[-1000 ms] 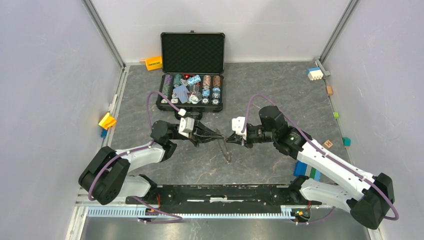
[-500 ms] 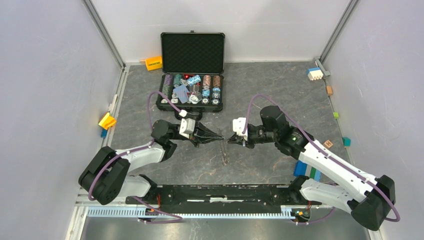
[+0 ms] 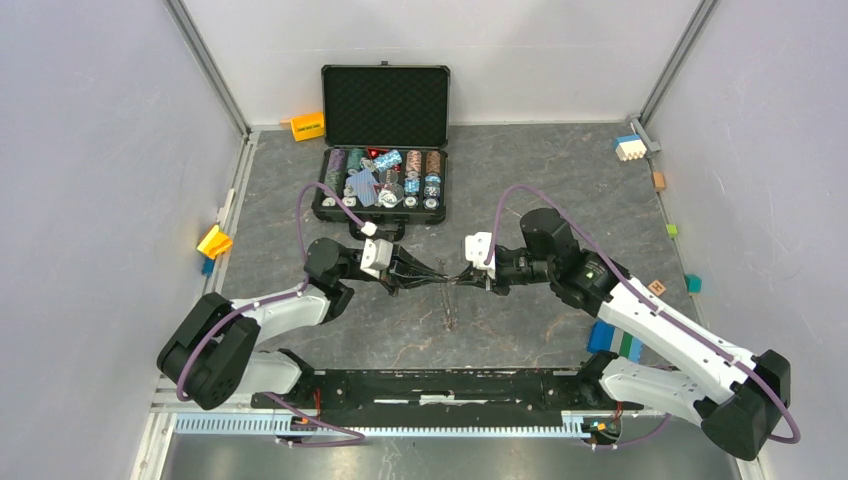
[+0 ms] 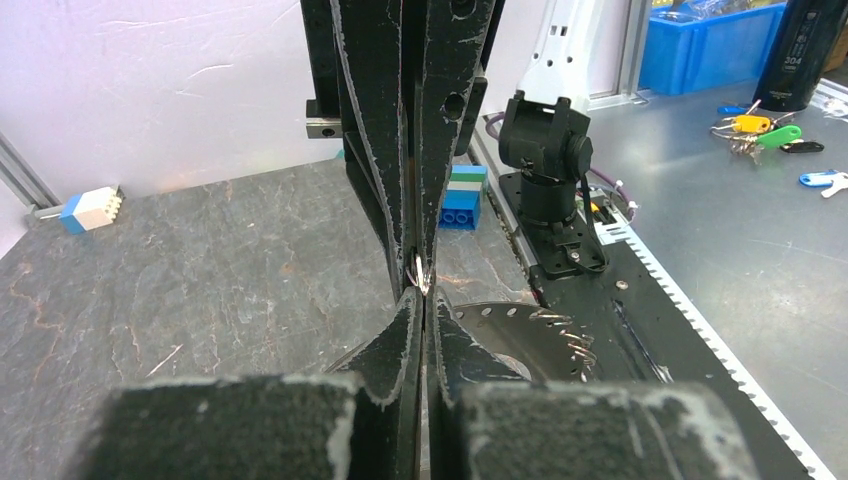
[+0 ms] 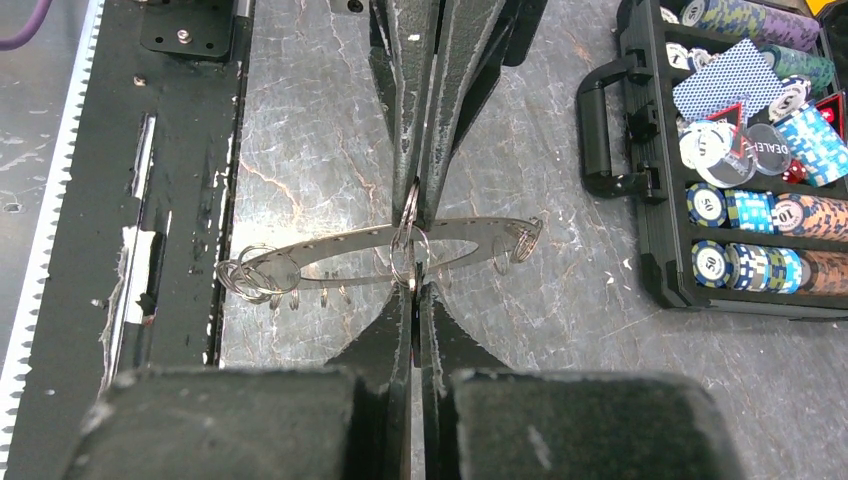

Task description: Put the keys on the keyring

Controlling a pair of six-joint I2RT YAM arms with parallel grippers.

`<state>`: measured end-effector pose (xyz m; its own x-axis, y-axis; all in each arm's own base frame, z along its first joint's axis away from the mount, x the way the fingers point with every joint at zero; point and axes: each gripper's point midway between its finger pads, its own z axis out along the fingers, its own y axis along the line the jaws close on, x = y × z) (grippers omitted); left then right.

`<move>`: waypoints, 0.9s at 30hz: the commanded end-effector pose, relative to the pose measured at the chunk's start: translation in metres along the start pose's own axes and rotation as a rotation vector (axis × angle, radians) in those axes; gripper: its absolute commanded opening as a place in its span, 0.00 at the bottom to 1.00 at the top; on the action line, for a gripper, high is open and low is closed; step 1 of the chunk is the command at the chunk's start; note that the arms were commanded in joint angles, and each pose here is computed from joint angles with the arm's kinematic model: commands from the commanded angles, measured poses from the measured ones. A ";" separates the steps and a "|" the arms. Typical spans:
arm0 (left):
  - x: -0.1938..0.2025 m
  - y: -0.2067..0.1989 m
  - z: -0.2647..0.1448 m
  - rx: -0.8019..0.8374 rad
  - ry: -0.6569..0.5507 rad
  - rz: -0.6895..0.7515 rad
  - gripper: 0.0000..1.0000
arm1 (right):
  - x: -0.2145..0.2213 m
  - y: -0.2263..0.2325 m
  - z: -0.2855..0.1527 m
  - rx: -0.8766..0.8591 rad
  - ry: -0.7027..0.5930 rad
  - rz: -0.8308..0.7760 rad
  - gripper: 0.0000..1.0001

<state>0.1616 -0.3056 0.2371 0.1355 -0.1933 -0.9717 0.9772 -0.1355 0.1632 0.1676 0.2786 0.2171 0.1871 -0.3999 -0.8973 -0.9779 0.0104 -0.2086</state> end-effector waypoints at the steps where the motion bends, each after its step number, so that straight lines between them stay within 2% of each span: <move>1: -0.007 0.002 0.001 0.005 -0.016 0.081 0.02 | -0.022 -0.007 -0.005 0.014 -0.040 -0.049 0.00; 12: -0.010 0.003 0.001 -0.002 -0.022 0.086 0.02 | -0.015 -0.002 -0.007 -0.009 -0.010 -0.059 0.00; 27: 0.000 0.002 -0.001 0.003 0.008 0.103 0.02 | -0.024 -0.001 -0.006 -0.031 -0.030 -0.042 0.00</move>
<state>0.1645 -0.3062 0.2309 0.1551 -0.1767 -0.9720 0.9755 -0.1282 0.1790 0.1642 0.2768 0.2213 0.2082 -0.4142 -0.8860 -0.9757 -0.0246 -0.2177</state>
